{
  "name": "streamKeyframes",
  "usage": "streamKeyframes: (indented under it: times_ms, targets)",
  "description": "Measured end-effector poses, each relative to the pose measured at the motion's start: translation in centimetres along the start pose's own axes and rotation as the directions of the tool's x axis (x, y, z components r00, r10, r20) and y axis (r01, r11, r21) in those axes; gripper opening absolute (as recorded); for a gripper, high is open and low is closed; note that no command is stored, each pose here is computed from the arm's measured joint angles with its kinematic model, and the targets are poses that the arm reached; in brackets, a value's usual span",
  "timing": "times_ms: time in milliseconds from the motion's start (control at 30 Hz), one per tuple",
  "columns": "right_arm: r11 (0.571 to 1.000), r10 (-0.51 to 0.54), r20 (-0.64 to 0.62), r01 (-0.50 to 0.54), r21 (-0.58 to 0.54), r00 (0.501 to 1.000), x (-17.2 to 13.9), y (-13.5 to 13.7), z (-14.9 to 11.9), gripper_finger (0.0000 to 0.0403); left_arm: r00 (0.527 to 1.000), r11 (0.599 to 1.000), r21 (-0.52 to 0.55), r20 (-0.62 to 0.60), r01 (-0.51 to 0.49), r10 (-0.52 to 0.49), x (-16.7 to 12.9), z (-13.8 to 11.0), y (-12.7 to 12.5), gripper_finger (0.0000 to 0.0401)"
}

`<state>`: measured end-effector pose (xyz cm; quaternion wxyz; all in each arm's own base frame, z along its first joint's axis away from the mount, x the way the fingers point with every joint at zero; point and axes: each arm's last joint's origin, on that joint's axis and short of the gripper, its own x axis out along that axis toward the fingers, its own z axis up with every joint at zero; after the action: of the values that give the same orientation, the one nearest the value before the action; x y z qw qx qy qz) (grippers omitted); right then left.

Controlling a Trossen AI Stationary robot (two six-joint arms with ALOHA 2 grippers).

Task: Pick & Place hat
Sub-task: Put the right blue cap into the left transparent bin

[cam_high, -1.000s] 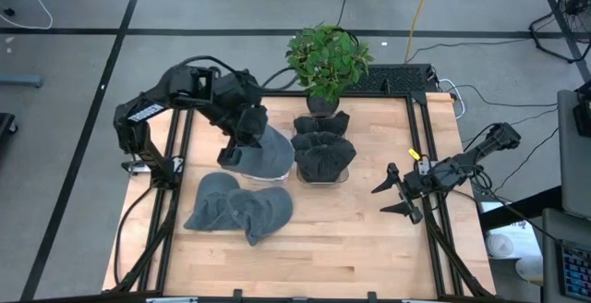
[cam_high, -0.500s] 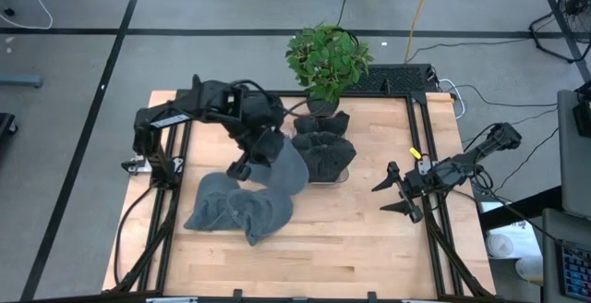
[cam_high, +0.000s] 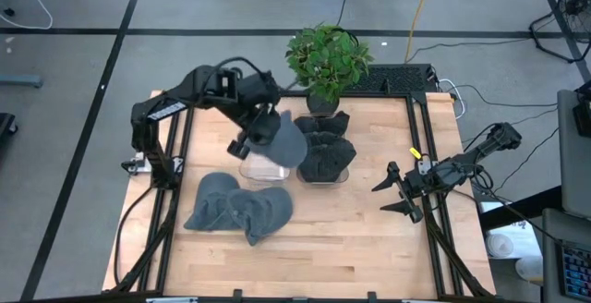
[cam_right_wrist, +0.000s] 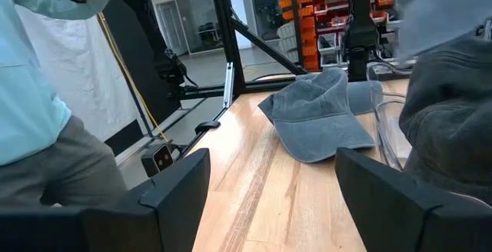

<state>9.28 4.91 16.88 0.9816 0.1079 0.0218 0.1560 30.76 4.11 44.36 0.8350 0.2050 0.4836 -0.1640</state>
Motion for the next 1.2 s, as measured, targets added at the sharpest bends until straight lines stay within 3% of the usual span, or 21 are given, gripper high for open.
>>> streamKeyframes:
  times_ms: [733,1033,1200]
  targets:
    - [1.0,0.001,0.0,-0.001,0.0,1.0,0.0,0.0,0.0,0.0267,0.985,0.99,0.018,-0.105,-0.138,0.139,-1.5,-5.7,5.9,0.0012]
    - [1.0,0.001,0.0,-0.001,0.0,1.0,0.0,0.0,0.0,0.0267,0.97,0.998,-0.05,-0.241,-0.047,0.033,2.0,-9.0,7.4,0.0012]
    - [1.0,0.001,0.0,-0.001,0.0,1.0,0.0,0.0,0.0,0.0267,0.969,0.998,-0.042,-0.244,-0.039,0.028,3.6,-9.6,8.0,0.0012]
